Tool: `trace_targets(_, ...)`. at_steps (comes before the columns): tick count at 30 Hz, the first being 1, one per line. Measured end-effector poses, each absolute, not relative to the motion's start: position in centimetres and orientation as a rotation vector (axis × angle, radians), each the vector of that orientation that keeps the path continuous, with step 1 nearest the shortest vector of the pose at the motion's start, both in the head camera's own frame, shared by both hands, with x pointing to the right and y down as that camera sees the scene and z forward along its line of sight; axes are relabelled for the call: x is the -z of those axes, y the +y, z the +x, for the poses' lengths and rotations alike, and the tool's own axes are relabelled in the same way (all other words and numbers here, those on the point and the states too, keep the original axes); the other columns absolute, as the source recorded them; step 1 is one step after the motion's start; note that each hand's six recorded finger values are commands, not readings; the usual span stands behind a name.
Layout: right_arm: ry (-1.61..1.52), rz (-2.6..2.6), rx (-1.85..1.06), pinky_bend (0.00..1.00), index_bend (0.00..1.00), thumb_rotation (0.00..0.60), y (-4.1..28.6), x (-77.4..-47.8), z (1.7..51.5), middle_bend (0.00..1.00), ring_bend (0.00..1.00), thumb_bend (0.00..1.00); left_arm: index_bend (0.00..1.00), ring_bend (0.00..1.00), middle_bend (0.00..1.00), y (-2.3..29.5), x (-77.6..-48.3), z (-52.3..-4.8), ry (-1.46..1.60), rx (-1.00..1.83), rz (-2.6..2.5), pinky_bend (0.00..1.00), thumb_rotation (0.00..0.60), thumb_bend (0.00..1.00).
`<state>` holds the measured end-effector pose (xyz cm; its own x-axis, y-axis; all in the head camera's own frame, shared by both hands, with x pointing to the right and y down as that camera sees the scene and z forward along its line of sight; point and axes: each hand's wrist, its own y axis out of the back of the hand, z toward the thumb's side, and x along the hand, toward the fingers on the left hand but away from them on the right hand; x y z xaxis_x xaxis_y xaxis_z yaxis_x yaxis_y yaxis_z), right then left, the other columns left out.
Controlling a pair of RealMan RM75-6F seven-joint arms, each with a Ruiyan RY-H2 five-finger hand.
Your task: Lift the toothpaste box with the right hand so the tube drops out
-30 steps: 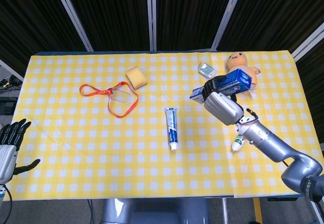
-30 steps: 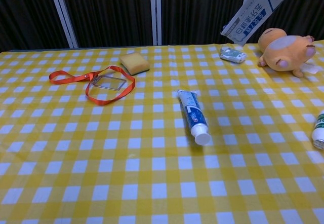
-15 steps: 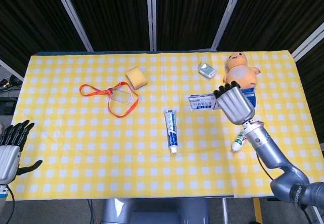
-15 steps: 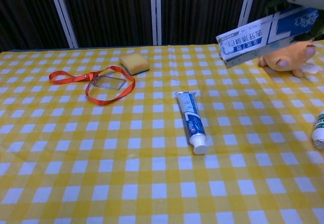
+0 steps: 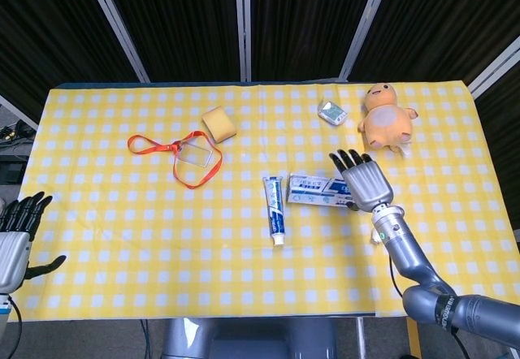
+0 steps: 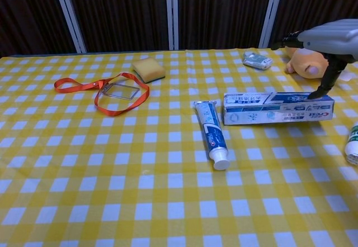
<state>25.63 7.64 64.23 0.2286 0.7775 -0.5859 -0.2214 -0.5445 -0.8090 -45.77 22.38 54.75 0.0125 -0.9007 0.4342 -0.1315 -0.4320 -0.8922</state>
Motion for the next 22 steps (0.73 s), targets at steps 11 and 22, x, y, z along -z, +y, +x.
trace_targets(11, -0.668, -1.609, -1.407, 0.05, 0.0, 0.6, 8.2, -59.4, 28.4, 0.0, 0.0, 0.0, 0.0, 0.0, 0.0, 22.5, -54.2, -45.9, 1.089, 1.467, -1.618, 0.0, 0.6, 0.0)
trace_targets(22, -0.902, -1.494, -1.324, 0.03, 0.01, 0.6, 15.2, -54.3, 38.4, 0.0, 0.0, 0.0, 0.0, 0.0, 0.0, 23.0, -53.8, -45.7, 1.102, 1.451, -1.633, 0.0, 0.6, 0.0)
